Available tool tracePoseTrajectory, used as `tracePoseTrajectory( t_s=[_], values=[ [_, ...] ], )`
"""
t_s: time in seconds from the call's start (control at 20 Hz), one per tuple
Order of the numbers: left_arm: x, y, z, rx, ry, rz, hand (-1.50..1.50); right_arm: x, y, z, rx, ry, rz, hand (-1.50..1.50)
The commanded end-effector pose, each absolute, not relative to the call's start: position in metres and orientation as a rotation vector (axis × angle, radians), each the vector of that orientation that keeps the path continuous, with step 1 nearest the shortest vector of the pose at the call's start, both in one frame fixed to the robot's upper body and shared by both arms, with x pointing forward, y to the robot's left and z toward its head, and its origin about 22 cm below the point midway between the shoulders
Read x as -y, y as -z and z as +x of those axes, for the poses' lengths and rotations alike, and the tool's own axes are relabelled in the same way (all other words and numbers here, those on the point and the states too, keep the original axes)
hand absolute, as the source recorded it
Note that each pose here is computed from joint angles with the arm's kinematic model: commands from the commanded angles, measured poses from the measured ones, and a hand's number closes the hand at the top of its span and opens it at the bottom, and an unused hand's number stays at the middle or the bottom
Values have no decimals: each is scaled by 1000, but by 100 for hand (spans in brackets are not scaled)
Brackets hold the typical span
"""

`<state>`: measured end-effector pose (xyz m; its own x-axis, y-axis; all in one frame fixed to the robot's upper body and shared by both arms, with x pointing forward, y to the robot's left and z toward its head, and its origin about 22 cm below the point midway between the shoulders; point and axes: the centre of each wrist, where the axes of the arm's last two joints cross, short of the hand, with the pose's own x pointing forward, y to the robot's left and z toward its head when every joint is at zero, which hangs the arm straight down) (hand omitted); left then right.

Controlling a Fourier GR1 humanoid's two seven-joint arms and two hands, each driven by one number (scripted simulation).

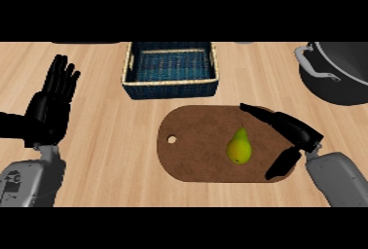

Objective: Pick the pear from the cutting board and place it in the pot

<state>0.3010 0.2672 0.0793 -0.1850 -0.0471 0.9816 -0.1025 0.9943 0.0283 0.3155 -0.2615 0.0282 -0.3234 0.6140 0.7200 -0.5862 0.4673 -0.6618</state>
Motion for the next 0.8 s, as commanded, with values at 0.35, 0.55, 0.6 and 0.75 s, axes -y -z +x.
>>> tracePoseTrajectory(
  t_s=[0.35, 0.55, 0.6, 0.75],
  values=[
    [-269, -79, 307, 1749, -44, 131, 0, 216, 1, 331, 1475, -1210, -16, -150],
    [-263, -83, 306, 1765, -38, 113, 0, 217, 4, 323, 1460, -1222, 0, -150],
    [-264, -99, 290, 1762, -33, 84, 0, 222, 7, 337, 1460, -1200, 25, -150],
    [-262, -70, 293, 1750, -48, 94, 0, 192, 15, 327, 1536, -1263, 74, 150]
  ],
)
